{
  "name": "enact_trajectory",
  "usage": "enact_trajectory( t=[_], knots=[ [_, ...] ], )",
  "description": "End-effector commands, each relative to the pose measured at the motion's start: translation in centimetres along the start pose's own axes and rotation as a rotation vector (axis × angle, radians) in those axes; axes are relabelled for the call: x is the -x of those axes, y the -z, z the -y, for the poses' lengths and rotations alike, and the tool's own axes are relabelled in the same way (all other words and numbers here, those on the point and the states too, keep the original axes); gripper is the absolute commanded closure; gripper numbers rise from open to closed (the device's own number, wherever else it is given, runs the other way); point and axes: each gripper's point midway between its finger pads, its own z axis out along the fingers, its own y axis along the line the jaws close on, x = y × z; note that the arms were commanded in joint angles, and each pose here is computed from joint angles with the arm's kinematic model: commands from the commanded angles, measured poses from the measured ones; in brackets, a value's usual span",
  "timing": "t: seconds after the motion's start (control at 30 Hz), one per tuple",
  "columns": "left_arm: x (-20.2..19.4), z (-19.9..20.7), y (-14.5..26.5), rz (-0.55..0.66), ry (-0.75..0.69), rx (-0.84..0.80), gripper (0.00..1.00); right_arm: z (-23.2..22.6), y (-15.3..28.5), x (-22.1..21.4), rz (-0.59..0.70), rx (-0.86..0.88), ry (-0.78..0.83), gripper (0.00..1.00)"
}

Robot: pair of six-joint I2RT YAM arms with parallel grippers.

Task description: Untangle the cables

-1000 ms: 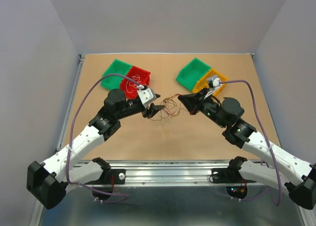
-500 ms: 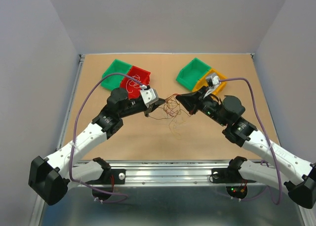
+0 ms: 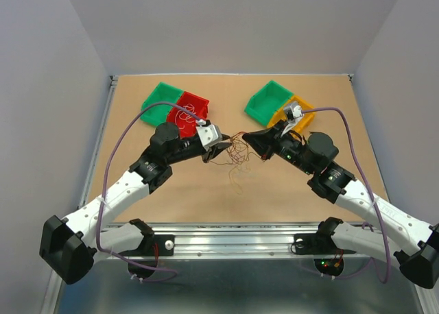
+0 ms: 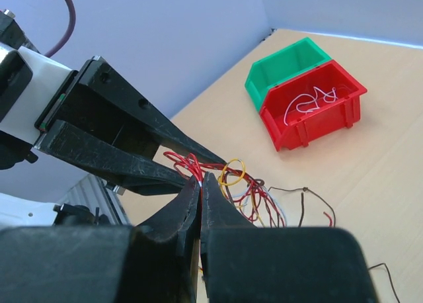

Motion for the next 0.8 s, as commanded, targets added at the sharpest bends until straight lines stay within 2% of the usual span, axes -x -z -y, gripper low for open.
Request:
enact_trajectory(
  t=[0.0, 0.03, 0.07, 0.23, 0.3, 0.33, 0.4, 0.53, 0.57, 0.63, 0.67, 0.77],
  knots=[
    [1.3, -0.3, -0.4, 0.044, -0.046, 0.011, 0.59, -2.5, 0.0, 4.9, 0.116, 0.074, 0.012, 0.99],
    [1.3, -0.4, -0.5, 0.044, -0.045, 0.017, 0.56, -2.5, -0.1, 4.9, 0.116, 0.074, 0.012, 1.00],
    [1.3, -0.7, -0.5, 0.041, -0.047, 0.035, 0.47, -2.6, 0.0, 5.0, 0.119, 0.076, 0.012, 0.99],
    [1.1, -0.8, -0.3, 0.050, -0.073, 0.047, 0.47, -2.7, 0.1, 5.6, 0.133, 0.077, 0.011, 0.99],
    [1.3, -0.7, -0.2, 0.060, -0.083, 0.045, 0.56, -2.9, 0.2, 5.7, 0.135, 0.081, 0.009, 0.99],
    [1.5, -0.6, 0.0, 0.068, -0.090, 0.047, 0.67, -3.0, 0.2, 5.8, 0.135, 0.084, 0.008, 0.99],
    [1.6, -0.4, 0.3, 0.074, -0.106, 0.043, 0.71, -3.0, 0.3, 5.9, 0.139, 0.086, 0.009, 0.99],
    [1.8, 0.4, 0.9, 0.098, -0.142, 0.018, 0.71, -3.1, 0.4, 6.2, 0.146, 0.086, 0.007, 0.99],
    [1.9, 0.6, 1.0, 0.104, -0.146, 0.014, 0.80, -3.3, 0.4, 6.2, 0.144, 0.094, 0.004, 0.99],
    [2.1, 0.6, 1.0, 0.110, -0.149, 0.015, 0.90, -3.5, 0.4, 6.3, 0.143, 0.102, 0.004, 0.99],
    [2.2, 0.6, 1.0, 0.110, -0.141, 0.015, 1.00, -3.6, 0.4, 6.4, 0.145, 0.105, 0.005, 0.99],
    [2.0, 0.8, 0.9, 0.106, -0.136, 0.004, 1.00, -3.4, 0.5, 6.6, 0.153, 0.095, 0.009, 0.99]
  ],
)
